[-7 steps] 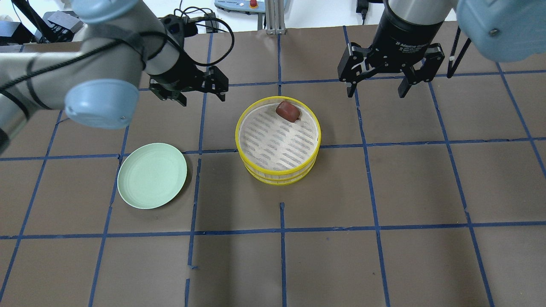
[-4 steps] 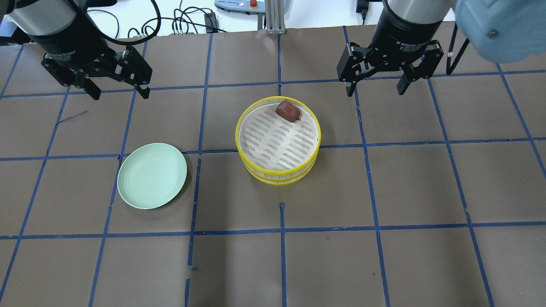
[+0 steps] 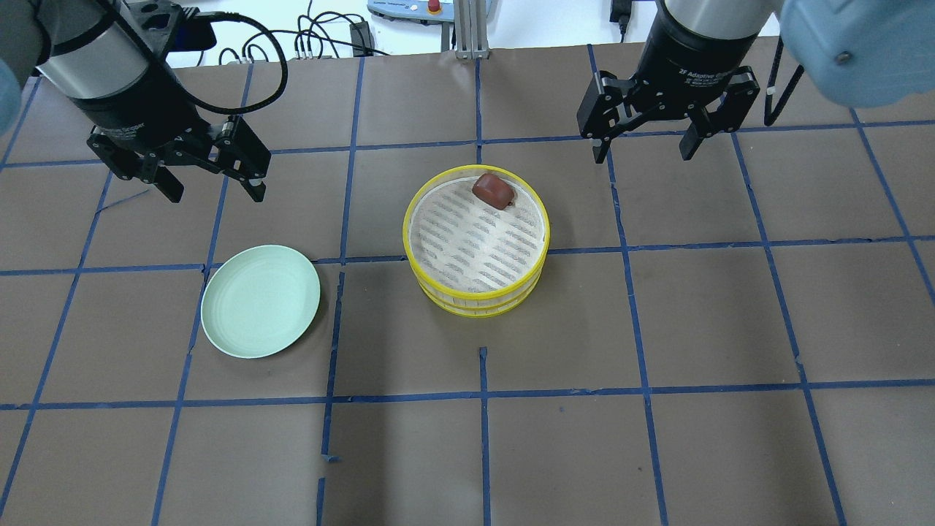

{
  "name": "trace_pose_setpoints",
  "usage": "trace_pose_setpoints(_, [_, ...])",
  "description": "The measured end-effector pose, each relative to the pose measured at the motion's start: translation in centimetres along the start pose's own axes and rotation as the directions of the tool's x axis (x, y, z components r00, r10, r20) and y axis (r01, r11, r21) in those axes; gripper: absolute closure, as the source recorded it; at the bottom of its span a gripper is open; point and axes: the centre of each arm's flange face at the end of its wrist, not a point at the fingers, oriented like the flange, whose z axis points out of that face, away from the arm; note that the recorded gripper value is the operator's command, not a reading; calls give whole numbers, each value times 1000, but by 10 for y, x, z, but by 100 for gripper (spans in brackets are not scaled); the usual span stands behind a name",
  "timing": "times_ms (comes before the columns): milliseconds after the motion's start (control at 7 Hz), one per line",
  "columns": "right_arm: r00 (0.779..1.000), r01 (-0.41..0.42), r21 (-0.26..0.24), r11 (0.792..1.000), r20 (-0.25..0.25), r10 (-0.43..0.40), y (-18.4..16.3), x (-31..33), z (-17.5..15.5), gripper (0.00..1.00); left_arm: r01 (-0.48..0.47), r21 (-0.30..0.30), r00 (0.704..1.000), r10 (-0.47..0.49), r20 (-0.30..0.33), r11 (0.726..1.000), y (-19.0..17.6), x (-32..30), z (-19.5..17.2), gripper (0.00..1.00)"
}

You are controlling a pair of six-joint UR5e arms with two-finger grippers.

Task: Stack buns with steamer

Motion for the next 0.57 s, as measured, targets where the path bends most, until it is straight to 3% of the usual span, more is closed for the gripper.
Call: trace_pose_setpoints(571, [1000,0,3,1000,0,0,0,0,0,0,-3,-7,1000,3,-1,1000,1,1,3,0])
